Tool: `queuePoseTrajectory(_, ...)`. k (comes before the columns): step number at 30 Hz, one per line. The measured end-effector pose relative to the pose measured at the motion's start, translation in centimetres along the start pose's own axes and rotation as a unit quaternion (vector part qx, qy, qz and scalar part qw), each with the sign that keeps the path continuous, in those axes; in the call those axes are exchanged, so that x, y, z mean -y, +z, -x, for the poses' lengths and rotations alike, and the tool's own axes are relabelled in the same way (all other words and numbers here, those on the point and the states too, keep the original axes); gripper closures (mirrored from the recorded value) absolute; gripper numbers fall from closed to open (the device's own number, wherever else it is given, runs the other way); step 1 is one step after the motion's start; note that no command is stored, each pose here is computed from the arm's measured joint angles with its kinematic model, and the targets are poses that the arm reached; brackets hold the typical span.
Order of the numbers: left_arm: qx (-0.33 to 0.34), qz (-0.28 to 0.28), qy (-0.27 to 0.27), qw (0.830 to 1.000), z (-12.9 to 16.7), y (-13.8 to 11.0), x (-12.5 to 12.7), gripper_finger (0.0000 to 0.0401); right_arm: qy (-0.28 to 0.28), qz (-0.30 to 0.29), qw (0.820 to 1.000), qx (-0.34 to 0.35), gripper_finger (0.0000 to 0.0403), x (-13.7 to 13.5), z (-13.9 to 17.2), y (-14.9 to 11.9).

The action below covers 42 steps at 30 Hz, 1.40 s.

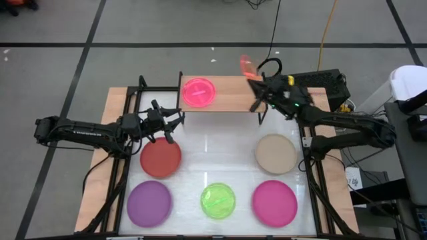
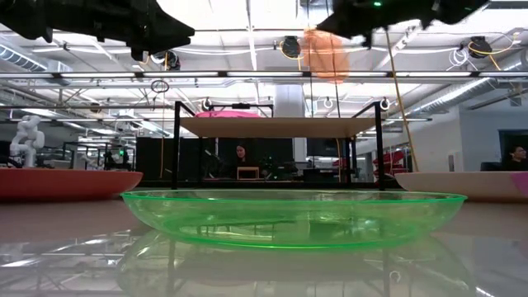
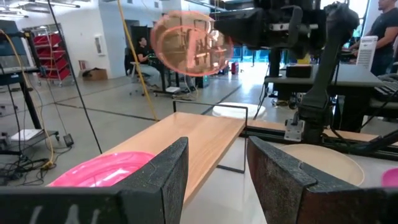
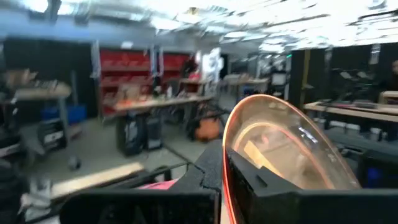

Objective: Place and stack plates onto a shelf
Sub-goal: Stack the small orange plate on top of the small pink plate on the shelf

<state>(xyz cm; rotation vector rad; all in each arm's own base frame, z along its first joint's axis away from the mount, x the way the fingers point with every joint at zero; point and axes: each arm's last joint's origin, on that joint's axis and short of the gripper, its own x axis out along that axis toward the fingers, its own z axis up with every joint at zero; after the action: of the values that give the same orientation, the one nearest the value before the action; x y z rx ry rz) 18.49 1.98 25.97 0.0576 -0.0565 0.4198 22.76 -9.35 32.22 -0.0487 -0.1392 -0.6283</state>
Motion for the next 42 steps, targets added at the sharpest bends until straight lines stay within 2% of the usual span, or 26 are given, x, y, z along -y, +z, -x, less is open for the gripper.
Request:
queuePoseTrajectory(7, -0.002, -0.005, 0.0, 1.0, 0.0, 0.0, 0.0, 0.0231, 0.049, 0.042, 0.996, -0.057, 0.0403, -2.8, -6.5, 0.5)
queuePoseTrajectory(9, -0.005, -0.035, -0.001, 0.999, 0.3, 0.0, -0.1, 0.0231, 0.053, 0.054, 0.995, -0.067, 0.0403, -3.5, -8.1, 0.2)
queuePoseTrajectory(11, 0.014, -0.047, 0.01, 0.999, 1.3, 0.9, -0.4, 0.0231, 0.061, 0.062, 0.993, -0.08, 0.0403, -4.2, -9.5, -0.4)
queuePoseTrajectory(14, 0.053, -0.026, 0.029, 0.998, 3.2, 2.5, -1.2, 0.0231, 0.097, 0.076, 0.988, -0.095, 0.0403, -5.2, -11.3, -1.6)
queuePoseTrajectory(21, 0.039, -0.018, 0.02, 0.999, 5.7, 2.7, -2.0, 0.0231, 0.138, 0.099, 0.978, -0.117, 0.0403, -7.1, -14.6, -4.6)
queuePoseTrajectory(31, 0.019, -0.014, 0.018, 1.0, 5.5, 2.3, -1.9, 0.0231, 0.152, 0.131, 0.967, -0.156, 0.0403, -8.4, -16.2, -8.5)
queuePoseTrajectory(37, 0.018, -0.014, 0.017, 1.0, 5.4, 2.2, -1.9, 0.0231, 0.159, 0.145, 0.964, -0.158, 0.0395, -8.8, -16.1, -8.7)
queuePoseTrajectory(42, 0.018, -0.011, 0.017, 1.0, 5.4, 2.3, -1.9, 0.0231, 0.16, 0.146, 0.962, -0.164, 0.0358, -8.9, -16.0, -8.8)
